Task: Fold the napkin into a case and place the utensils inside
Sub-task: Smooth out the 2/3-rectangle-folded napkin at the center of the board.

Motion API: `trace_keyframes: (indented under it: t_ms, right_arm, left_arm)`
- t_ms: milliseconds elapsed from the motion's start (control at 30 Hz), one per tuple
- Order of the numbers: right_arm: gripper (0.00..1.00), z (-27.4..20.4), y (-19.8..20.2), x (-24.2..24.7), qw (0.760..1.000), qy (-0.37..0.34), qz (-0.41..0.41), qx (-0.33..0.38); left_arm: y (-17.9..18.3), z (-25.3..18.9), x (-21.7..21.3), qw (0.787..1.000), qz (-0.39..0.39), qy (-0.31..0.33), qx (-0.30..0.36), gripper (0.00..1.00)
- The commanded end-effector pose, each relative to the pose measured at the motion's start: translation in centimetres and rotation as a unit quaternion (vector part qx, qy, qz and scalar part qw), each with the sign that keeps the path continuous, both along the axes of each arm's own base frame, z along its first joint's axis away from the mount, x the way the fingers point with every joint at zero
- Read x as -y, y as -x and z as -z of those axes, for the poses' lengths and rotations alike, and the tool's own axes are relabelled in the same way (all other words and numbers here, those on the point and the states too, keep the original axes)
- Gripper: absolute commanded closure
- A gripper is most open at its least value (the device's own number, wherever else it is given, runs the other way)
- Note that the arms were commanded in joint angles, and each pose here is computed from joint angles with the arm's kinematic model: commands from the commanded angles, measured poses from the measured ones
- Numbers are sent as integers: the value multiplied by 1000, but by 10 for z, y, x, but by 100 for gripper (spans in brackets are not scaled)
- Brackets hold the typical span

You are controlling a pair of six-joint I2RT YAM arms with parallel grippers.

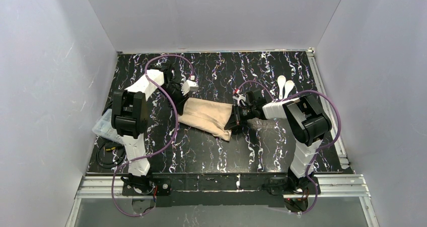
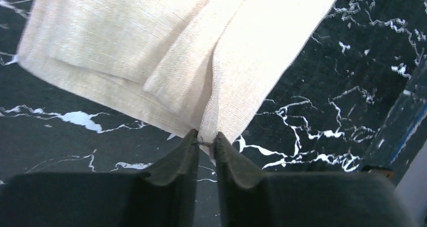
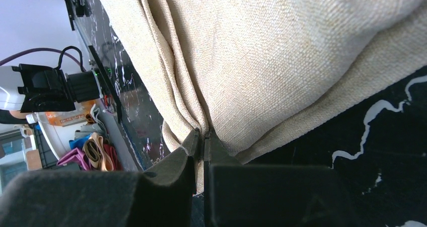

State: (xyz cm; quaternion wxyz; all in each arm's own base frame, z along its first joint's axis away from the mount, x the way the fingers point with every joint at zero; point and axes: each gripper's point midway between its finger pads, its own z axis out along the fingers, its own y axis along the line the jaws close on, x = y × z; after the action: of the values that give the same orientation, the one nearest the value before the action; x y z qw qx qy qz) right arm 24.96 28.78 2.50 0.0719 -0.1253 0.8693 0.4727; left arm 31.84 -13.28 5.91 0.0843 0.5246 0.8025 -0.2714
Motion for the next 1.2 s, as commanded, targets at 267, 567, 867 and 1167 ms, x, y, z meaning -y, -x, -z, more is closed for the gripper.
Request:
trace_keyframes:
  t_ms: [267,567,867,1167]
  right_arm:
    - [99,-6,-1,2,1000,-10,9,13]
    - [99,-26,-9,-4,999,-28,22,30]
    - [99,-19,-2,0,999,-18,20,23]
    - [94,-10,-7,5,999,20,29,36]
  left_arm:
    - [-30,-12,13,998,-31,11,44,100]
    - [-39,19,4,997,-48,-47,48,100]
    - [-55,45,-9,986,-81,-118,81,94]
    - [-61,31,-14,978,-142,-132,82,67]
